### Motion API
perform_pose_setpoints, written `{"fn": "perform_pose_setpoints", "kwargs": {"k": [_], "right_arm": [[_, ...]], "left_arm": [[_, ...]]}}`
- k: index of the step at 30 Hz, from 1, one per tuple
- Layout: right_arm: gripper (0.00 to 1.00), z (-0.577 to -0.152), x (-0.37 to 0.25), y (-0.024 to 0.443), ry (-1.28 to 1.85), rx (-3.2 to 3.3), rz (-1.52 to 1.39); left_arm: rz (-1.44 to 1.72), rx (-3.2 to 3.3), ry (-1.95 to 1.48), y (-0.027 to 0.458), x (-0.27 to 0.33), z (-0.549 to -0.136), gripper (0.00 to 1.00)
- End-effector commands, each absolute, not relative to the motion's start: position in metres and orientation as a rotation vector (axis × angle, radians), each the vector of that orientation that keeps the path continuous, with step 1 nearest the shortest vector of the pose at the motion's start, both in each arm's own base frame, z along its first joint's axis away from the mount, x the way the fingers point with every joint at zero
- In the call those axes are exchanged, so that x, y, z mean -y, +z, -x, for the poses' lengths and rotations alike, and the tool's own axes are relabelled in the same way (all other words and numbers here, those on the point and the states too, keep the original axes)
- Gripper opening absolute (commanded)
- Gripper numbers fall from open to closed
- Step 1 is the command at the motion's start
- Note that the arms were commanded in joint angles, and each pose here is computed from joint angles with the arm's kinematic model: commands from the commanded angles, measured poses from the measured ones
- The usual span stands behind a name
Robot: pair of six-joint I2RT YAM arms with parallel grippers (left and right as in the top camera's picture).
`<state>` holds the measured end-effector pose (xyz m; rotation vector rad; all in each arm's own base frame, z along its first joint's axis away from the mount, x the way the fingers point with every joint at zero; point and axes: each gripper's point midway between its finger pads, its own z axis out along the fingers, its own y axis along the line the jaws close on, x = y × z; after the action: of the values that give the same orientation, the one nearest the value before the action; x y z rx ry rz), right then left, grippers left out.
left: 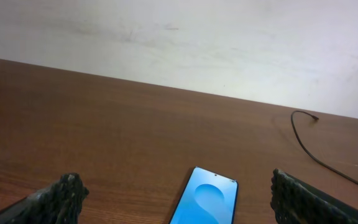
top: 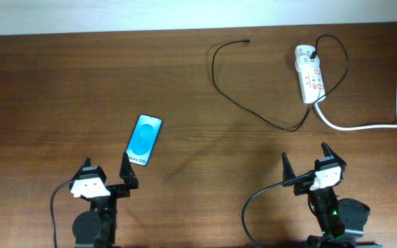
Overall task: Plug charger to phone and switch on socket
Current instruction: 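Move the left gripper toward the blue-screened phone on the table, then grasp the phone with the left gripper and lift it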
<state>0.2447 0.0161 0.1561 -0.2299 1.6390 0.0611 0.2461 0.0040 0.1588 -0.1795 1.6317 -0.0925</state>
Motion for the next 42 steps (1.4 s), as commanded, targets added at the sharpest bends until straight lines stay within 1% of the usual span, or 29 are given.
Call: {"fn": "perform_pose_setpoints", "kwargs": {"k": [1,12,14,17,24,27,30,33,36,39,42], "right_arm": [[0.98,-0.244,-0.019,0.155,0.077,-1.637,0.243],[0.98,-0.244,-0.019,0.155,0.077,-1.637,0.243],[0.98,-0.244,-0.019,0.155,0.077,-1.637,0.243],[0.98,-0.244,-0.019,0.155,0.077,-1.637,0.243],[0.98,-0.244,-0.019,0.155,0.077,-1.637,0.243],[0.98,-0.244,-0.019,0.155,0.077,-1.637,0.243],[0.98,-0.244,-0.019,0.155,0.077,-1.637,0.243],[0.98,-0.244,-0.019,0.155,0.077,-1.637,0.243],[0.98,-0.244,-0.019,0.155,0.077,-1.637,0.243],[0.98,-0.244,-0.019,0.155,0.077,-1.637,0.243],[0.98,-0.244,-0.019,0.155,0.077,-1.637,0.243]], "left_arm": [[0.176,-1.643,-0.113,0.156,-0.001,-0.246,0.99],[0.146,-1.651,-0.146,0.155,0.006,-0.246,0.99],[0.081,-1.651,-0.217,0.158,0.021,-0.245,0.99],[-0.044,-1.629,-0.347,0.179,0.047,-0.237,0.99],[-0.059,-1.571,-0.353,0.268,0.047,-0.208,0.99],[-0.057,-1.584,-0.353,0.299,0.047,-0.201,0.99],[-0.051,-1.639,-0.355,0.32,0.047,-0.203,0.99],[-0.052,-1.747,-0.36,0.322,0.049,-0.212,0.99],[-0.215,-1.891,-0.421,0.315,0.072,-0.224,0.99],[-0.243,-2.075,-0.428,0.291,0.075,-0.241,0.99],[-0.257,-2.243,-0.439,0.257,0.076,-0.257,0.99]]}}
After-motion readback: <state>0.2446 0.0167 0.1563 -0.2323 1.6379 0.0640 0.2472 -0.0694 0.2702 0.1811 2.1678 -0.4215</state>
